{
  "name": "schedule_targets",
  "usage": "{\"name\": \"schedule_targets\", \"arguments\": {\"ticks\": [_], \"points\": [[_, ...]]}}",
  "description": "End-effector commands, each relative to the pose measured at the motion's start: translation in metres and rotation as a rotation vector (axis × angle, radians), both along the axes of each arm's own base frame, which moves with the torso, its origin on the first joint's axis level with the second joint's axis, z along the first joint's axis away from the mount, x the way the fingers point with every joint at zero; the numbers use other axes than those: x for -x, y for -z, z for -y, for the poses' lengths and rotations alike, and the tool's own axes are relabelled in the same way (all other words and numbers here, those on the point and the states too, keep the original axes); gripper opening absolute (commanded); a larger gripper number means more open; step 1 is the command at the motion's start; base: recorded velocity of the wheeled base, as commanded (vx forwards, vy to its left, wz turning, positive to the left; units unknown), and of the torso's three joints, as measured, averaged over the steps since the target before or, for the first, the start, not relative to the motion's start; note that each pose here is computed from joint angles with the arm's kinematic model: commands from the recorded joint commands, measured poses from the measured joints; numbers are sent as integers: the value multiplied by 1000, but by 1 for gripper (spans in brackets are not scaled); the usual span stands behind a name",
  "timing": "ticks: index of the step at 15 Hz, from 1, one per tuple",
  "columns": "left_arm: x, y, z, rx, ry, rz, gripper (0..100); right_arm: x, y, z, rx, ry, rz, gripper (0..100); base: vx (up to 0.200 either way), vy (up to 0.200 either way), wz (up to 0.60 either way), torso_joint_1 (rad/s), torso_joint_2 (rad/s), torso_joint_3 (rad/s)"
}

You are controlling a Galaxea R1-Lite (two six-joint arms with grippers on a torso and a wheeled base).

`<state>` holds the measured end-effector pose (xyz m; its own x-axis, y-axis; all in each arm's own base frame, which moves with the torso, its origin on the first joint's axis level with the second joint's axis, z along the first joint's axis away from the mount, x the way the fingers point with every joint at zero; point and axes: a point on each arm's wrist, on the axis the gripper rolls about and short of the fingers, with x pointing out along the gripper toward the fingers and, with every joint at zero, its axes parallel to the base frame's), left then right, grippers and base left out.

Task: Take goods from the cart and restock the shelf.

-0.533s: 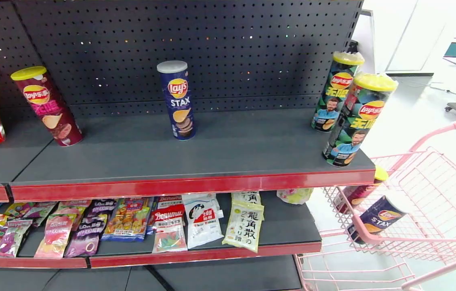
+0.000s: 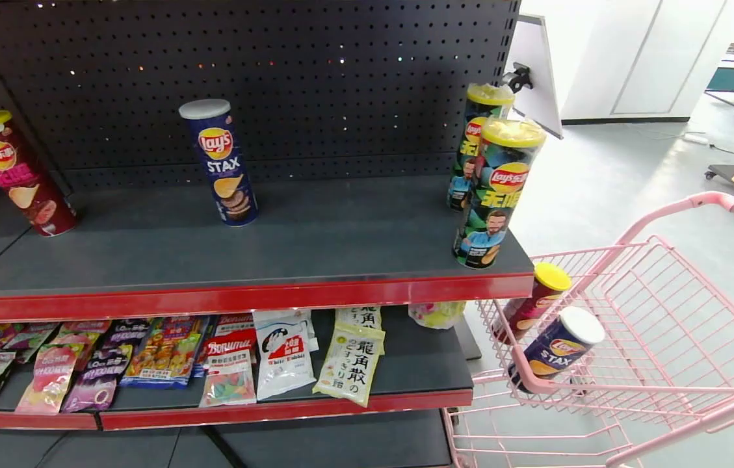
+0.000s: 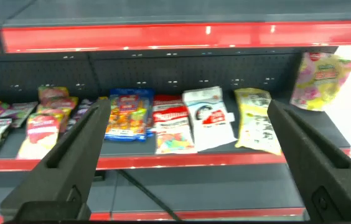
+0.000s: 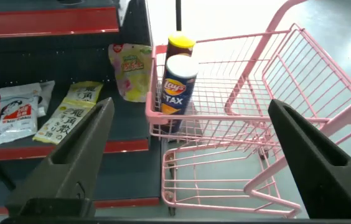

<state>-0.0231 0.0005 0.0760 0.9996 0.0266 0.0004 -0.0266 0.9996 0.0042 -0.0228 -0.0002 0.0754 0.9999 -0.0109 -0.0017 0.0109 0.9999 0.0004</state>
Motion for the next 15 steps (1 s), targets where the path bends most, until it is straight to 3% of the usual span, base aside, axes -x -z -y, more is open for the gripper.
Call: {"name": "schedule_targets", "arguments": {"ticks": [1,8,15], "points": [[0,0,0,0,-1,0,100,0,0,0,-1,0,-1,100,0,-200,0,-2,7,7],[0,0,0,0,1,0,100,0,0,0,-1,0,-1,100,0,0,0,0,0,0],[0,0,0,0,1,0,100,0,0,0,-3,0,-1,100,0,0,-600,2,4,2]]}}
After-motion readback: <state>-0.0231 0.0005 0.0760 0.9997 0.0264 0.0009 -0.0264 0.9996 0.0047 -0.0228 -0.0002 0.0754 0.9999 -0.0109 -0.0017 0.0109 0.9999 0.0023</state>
